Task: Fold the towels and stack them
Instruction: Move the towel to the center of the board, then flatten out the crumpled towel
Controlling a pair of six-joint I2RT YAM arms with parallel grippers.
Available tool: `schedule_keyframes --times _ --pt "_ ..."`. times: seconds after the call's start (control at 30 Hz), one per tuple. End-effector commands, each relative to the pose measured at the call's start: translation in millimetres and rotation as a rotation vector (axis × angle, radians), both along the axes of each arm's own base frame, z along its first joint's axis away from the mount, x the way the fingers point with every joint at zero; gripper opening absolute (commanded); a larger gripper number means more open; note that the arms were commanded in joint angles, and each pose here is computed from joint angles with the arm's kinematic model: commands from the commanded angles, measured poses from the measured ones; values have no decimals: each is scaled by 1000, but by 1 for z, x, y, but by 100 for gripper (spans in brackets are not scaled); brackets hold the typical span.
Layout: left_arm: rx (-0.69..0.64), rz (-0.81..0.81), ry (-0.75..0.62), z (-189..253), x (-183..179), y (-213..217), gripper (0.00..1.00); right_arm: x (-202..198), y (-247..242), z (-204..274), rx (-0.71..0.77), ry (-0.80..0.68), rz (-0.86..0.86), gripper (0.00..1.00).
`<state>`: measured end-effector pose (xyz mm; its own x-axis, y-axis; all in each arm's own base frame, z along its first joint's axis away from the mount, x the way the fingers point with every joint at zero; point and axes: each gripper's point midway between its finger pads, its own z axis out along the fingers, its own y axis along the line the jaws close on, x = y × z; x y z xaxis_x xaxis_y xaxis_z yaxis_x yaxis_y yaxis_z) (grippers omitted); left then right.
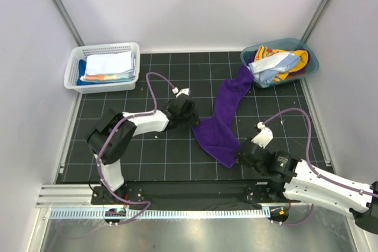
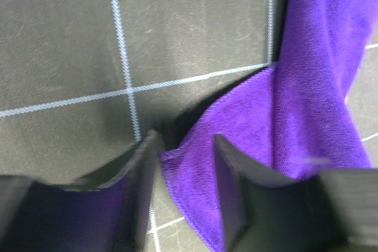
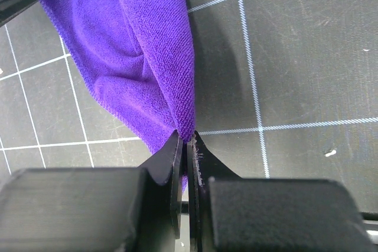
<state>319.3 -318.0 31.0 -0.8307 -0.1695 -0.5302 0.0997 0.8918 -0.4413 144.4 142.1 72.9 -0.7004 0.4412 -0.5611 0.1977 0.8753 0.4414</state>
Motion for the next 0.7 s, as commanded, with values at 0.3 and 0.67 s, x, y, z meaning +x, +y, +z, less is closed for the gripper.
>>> schedule_keyframes --times 0.3,0.67 --pt "75 80 -31 10 -26 49 0 5 19 -23 -52 37 47 15" --pt "126 218 -44 6 -73 120 0 2 31 -43 -138 97 134 53"
